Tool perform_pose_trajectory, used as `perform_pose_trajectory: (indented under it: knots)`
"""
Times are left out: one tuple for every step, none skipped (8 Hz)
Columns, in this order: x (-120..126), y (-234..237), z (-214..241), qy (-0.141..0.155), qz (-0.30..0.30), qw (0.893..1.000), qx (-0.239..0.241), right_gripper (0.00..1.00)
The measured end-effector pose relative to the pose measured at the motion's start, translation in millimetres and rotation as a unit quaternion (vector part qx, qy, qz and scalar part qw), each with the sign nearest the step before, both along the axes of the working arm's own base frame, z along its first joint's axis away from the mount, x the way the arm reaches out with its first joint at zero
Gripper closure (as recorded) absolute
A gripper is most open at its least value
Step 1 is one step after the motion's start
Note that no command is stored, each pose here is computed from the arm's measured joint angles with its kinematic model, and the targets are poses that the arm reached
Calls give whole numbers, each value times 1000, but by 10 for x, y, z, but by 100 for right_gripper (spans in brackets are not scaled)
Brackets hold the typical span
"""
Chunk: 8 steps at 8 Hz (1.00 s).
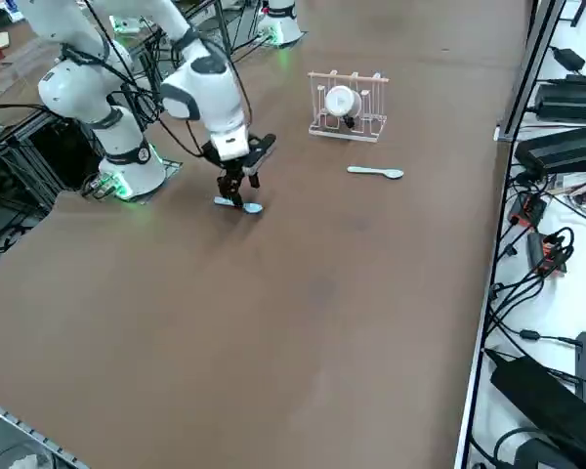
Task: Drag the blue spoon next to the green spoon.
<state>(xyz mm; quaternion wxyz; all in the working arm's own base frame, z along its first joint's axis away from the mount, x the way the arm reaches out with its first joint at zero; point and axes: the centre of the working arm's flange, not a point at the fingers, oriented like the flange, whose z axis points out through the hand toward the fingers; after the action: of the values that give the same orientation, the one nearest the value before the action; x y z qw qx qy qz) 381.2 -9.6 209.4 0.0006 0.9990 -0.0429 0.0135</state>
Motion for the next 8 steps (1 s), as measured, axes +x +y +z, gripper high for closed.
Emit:
perform_pose_trajectory:
  knots:
    - [-33,0,-104,1,0,1000,0,0]
    - [-44,-1,-170,5,0,1000,-1,0]
    - [-57,-1,-209,9,0,1000,-1,0]
    - [-65,-1,-226,11,0,1000,-1,1]
    - [-70,-1,-240,13,0,1000,-1,4]
    - [-78,0,-257,15,0,1000,-1,8]
    - [-86,1,-276,18,1,1000,-1,18]
    - [-93,5,-293,20,1,1000,-1,24]
